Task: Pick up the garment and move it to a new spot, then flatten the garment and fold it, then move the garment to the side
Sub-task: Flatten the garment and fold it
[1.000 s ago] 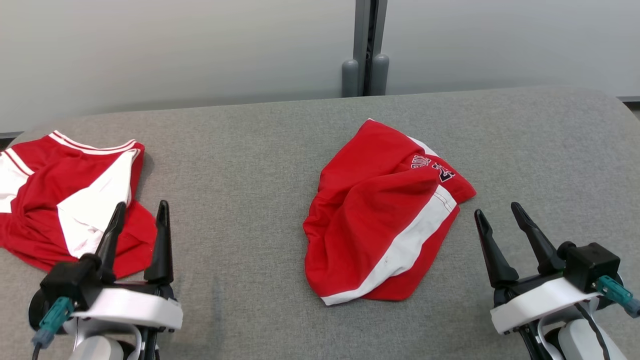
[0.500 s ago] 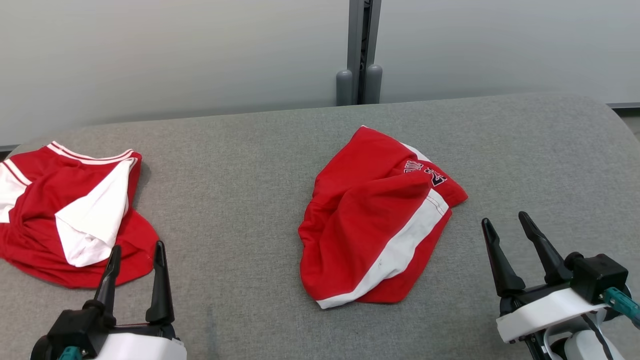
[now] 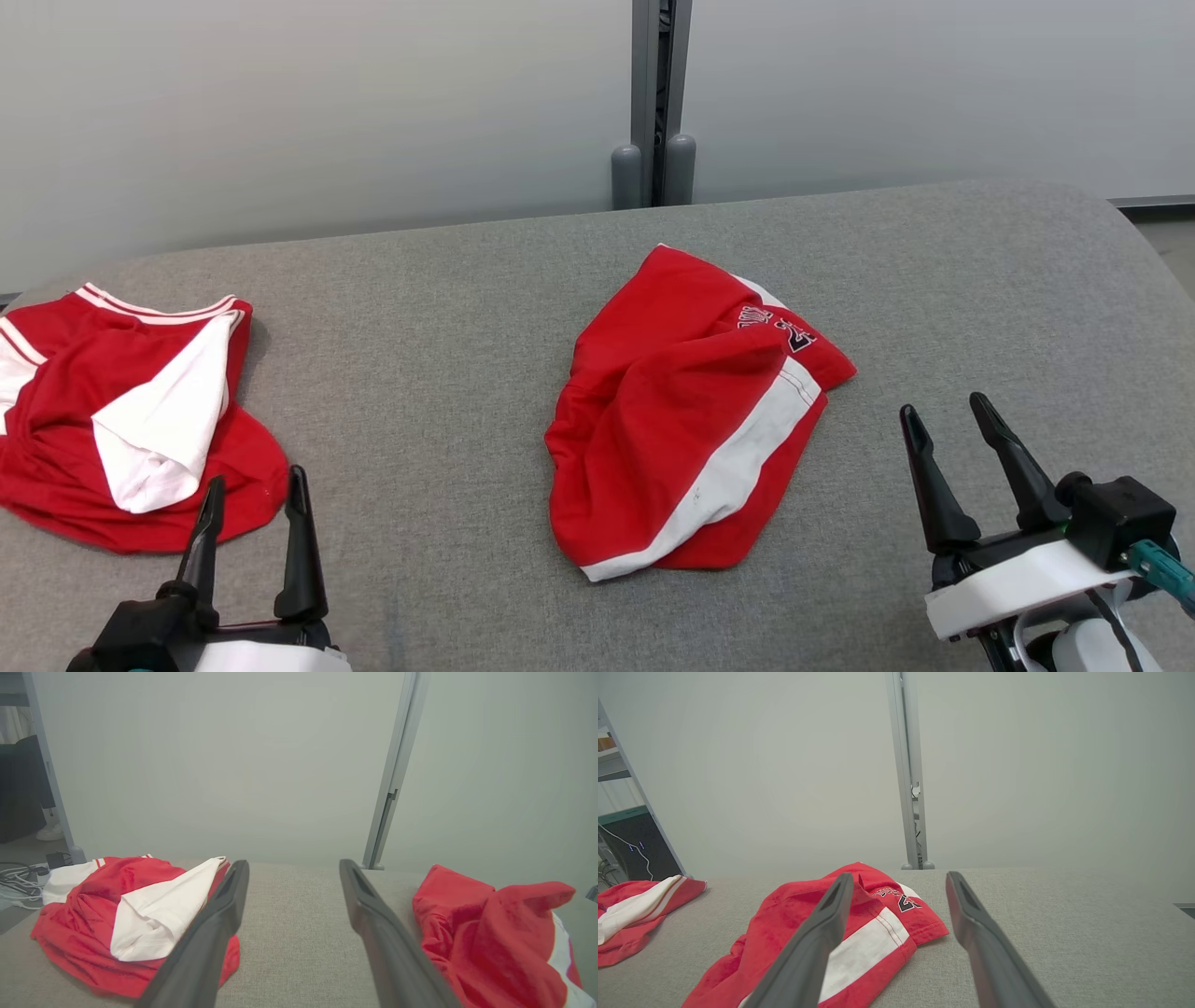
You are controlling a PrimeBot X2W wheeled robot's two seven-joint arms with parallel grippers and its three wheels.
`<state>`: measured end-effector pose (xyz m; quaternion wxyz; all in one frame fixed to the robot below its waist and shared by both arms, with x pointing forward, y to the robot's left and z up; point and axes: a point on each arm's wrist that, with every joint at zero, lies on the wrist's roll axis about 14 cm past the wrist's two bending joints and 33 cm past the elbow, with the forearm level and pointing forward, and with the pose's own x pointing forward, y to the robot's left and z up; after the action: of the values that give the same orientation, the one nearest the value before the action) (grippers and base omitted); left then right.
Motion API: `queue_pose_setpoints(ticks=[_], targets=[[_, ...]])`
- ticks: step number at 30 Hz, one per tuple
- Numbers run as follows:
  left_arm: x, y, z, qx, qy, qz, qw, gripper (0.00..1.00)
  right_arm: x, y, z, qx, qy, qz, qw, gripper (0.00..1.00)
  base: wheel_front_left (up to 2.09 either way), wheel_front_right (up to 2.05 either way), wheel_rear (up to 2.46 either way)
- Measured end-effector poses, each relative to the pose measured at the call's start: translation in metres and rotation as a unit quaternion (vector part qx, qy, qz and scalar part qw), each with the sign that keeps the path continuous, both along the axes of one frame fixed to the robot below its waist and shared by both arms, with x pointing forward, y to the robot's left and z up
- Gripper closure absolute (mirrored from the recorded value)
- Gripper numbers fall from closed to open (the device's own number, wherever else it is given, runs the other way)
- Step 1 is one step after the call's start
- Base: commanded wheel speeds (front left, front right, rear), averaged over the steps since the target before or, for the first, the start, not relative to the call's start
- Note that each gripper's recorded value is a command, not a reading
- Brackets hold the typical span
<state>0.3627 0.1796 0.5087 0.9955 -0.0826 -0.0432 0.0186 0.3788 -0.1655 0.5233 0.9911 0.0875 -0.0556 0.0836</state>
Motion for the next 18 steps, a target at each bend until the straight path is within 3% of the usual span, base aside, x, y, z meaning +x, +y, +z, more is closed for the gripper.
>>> queue_pose_setpoints(ticks=[18], targets=[[-0.0020,-0.0016,-0.0037,0.005,0.004,-0.003,1.000,0.00,-0.0002,0.0010,0.0012,-0.002,-0.002,0.000,1.000,0.00,0.00,0.00,0.00]])
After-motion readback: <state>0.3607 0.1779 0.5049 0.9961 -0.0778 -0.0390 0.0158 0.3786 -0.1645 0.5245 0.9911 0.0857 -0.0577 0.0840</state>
